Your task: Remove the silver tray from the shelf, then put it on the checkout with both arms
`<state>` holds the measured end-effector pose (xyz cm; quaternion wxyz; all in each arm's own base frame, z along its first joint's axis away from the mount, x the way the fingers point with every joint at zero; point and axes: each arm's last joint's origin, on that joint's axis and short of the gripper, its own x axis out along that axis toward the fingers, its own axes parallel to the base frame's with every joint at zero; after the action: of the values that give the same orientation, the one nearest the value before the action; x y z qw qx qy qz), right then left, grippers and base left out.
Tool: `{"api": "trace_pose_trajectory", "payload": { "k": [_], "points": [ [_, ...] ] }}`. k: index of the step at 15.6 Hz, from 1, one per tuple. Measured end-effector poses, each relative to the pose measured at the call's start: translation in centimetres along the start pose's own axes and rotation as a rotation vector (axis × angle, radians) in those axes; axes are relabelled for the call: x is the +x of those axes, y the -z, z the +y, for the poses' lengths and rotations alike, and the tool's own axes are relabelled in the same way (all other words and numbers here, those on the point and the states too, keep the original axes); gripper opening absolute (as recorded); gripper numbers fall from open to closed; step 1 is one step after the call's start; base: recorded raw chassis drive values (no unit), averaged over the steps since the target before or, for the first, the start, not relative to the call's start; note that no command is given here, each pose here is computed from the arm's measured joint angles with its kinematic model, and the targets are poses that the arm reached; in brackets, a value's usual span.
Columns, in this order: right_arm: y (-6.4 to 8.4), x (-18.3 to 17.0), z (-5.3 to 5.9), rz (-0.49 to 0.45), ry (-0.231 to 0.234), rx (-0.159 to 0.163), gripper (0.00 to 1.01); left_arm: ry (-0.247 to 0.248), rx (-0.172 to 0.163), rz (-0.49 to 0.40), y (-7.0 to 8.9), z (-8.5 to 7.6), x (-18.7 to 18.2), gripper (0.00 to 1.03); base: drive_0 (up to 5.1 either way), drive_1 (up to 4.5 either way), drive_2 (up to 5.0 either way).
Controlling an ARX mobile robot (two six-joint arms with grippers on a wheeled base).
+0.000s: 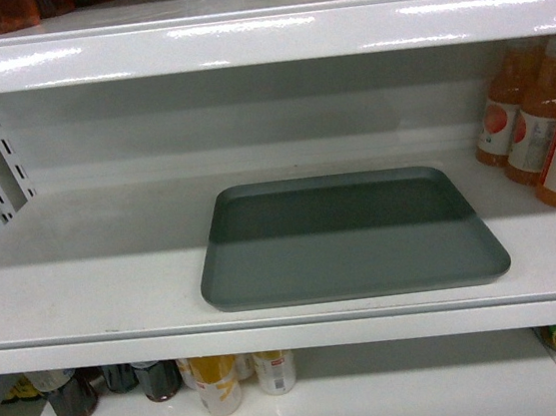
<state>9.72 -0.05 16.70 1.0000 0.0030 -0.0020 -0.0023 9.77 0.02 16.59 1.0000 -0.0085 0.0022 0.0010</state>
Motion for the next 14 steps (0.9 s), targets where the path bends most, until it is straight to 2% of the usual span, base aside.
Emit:
{"api": "trace_pose_trajectory", "payload": {
  "k": [1,2,3,4,5,7,10,13,14],
  "points": [
    [0.0,0.0,0.0,0.000,0.000,0.000,0.98,0.000,0.000,0.000,0.0,0.0,0.0,0.98,0.0,0.00,0.0],
    [0.2,0.0,0.0,0.044,-0.016,-0.001,0.98,0.000,0.000,0.000,0.0,0.0,0.0,0.98,0.0,0.00,0.0],
    [0.4,0.6,0.3,0.231,-0.109,0.008,0.98,-0.012,-0.001,0.036,0.2,0.0,0.0,0.98,0.0,0.00,0.0],
    [0.5,1.7,0.7,0.301,-0.150,0.007,0.98,-0.061,0.011,0.223,0.2,-0.2,0.3,0.98,0.0,0.00,0.0],
    [1.1,2.9,1.1,0.361,-0.192,0.007,0.98,-0.045,0.023,0.325,0.0,-0.6,1.8,0.98,0.0,0.00,0.0],
    [1.3,3.8,1.3,0.395,-0.203,0.011,0.98,-0.010,0.023,0.388,0.5,-0.9,3.0,0.98,0.0,0.00,0.0],
    [1.4,4.9,1.3,0.422,-0.203,0.011,0.98,0.038,0.012,0.423,1.0,-1.3,4.2,0.98,0.0,0.00,0.0],
    [1.6,6.4,1.6,0.452,-0.214,0.015,0.98,0.071,0.014,0.463,1.3,-1.9,5.9,0.98,0.0,0.00,0.0],
    [2.0,7.9,1.9,0.478,-0.225,0.021,0.98,0.115,-0.001,0.493,1.5,-2.5,8.1,0.98,0.0,0.00,0.0]
  ]
}}
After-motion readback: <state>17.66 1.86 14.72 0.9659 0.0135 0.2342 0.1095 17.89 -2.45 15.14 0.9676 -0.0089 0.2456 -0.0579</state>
